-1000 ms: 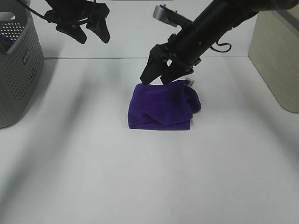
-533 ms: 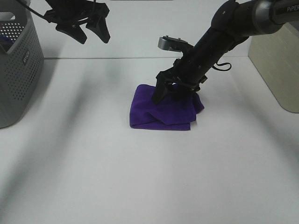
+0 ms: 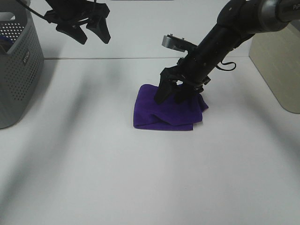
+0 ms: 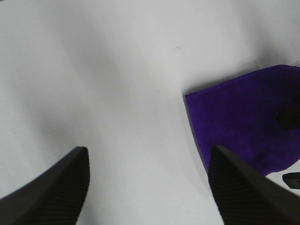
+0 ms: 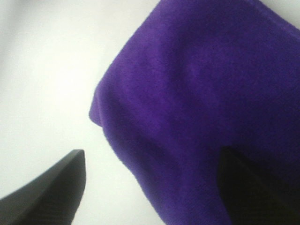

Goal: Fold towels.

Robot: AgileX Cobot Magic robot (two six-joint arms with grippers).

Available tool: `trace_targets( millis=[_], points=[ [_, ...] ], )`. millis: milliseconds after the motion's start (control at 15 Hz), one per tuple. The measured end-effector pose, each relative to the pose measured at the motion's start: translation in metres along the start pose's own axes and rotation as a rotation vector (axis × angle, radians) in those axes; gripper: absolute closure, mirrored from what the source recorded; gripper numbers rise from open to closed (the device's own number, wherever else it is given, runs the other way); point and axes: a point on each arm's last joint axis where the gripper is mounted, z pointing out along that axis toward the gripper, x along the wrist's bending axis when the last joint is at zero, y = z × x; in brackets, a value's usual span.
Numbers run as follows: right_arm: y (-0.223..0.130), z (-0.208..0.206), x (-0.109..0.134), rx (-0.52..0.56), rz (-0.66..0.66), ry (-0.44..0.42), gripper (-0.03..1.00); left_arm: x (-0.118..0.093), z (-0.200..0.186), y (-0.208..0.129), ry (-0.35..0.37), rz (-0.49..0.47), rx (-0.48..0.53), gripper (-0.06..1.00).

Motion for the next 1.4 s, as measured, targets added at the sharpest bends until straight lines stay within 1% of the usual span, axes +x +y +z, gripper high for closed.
trace_targets(
  millis=[133,267,467,600,733,933,1067,1133,1267,1400],
  points=[
    [0.007,-0.007,0.004,-0.014,-0.019,0.008,0.21,0.000,0.000,0.000,0.000,0.000,0.000,0.29],
    [0.010,-0.011,0.004,-0.015,-0.043,-0.009,0.21,0.000,0.001,0.000,0.000,0.001,0.002,0.29],
    [0.007,-0.011,-0.003,0.028,-0.074,-0.088,0.21,0.001,0.001,0.000,0.005,0.009,0.003,0.29],
    [0.006,-0.011,-0.007,0.036,-0.075,-0.132,0.21,0.001,0.001,0.000,0.005,0.009,0.003,0.29],
    [0.006,-0.009,-0.010,0.035,-0.067,-0.140,0.21,0.001,0.001,0.000,0.006,0.013,0.004,0.29],
    [0.000,0.009,-0.020,0.074,-0.047,-0.132,0.21,0.001,0.001,0.000,0.006,0.013,0.004,0.29],
    [0.000,0.009,-0.020,0.076,-0.049,-0.132,0.21,0.001,0.001,0.000,0.006,0.013,0.004,0.29],
    [0.000,0.008,-0.019,0.078,-0.049,-0.129,0.21,0.001,0.001,0.000,0.006,0.013,0.004,0.29],
    [0.005,-0.011,-0.006,0.055,-0.060,-0.111,0.21,0.001,0.001,0.000,0.006,0.013,0.004,0.29],
    [0.015,-0.049,0.018,-0.019,-0.098,-0.114,0.21,0.002,-0.002,0.000,0.028,0.023,0.003,0.28]
  ],
)
